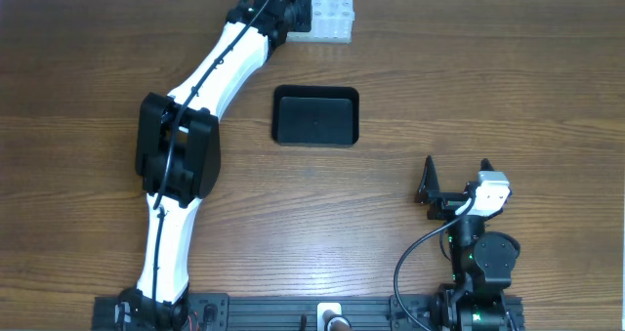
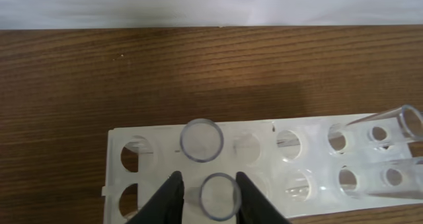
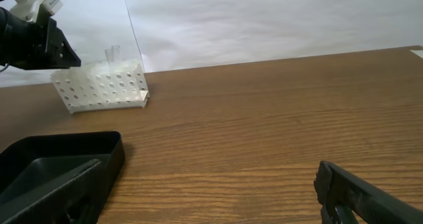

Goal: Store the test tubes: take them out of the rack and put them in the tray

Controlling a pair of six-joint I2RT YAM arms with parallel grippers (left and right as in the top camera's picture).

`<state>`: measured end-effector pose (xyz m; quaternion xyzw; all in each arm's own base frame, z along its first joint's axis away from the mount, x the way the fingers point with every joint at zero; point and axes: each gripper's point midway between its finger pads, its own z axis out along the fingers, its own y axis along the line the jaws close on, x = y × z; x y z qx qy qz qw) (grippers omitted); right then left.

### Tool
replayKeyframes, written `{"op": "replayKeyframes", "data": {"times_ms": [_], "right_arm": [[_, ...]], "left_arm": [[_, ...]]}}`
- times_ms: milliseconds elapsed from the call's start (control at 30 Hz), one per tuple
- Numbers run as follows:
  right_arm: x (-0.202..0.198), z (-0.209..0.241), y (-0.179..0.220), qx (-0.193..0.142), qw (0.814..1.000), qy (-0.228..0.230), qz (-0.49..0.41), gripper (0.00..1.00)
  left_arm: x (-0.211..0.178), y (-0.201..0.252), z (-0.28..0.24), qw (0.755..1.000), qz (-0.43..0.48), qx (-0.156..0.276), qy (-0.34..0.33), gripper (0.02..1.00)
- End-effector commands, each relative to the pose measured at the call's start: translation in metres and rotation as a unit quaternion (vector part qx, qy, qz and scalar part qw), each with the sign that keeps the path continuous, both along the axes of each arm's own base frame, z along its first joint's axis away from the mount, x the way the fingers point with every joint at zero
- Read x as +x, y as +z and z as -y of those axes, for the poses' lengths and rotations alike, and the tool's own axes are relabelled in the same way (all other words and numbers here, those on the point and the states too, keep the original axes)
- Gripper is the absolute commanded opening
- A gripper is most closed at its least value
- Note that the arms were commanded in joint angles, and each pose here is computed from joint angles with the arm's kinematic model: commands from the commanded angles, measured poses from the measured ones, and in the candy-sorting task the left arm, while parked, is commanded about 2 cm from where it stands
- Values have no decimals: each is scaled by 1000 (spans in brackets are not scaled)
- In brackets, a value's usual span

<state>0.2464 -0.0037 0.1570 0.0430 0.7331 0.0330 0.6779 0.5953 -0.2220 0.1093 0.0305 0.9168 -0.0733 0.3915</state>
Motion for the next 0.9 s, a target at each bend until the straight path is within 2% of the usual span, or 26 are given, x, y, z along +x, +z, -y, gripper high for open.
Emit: {"op": "replayKeyframes", "data": {"times_ms": [33,567,900], "right_arm": [[0,3,-1,4,1000,-8,1,991],[0,3,-1,4,1000,-8,1,991],[0,3,-1,4,1000,-8,1,993]], "left_arm": [[7,1,-3,1000,5,1,6,178],[6,5,-1,1000,9,0,4,99],[-2,52,-7,999,40,11,23,47]]}}
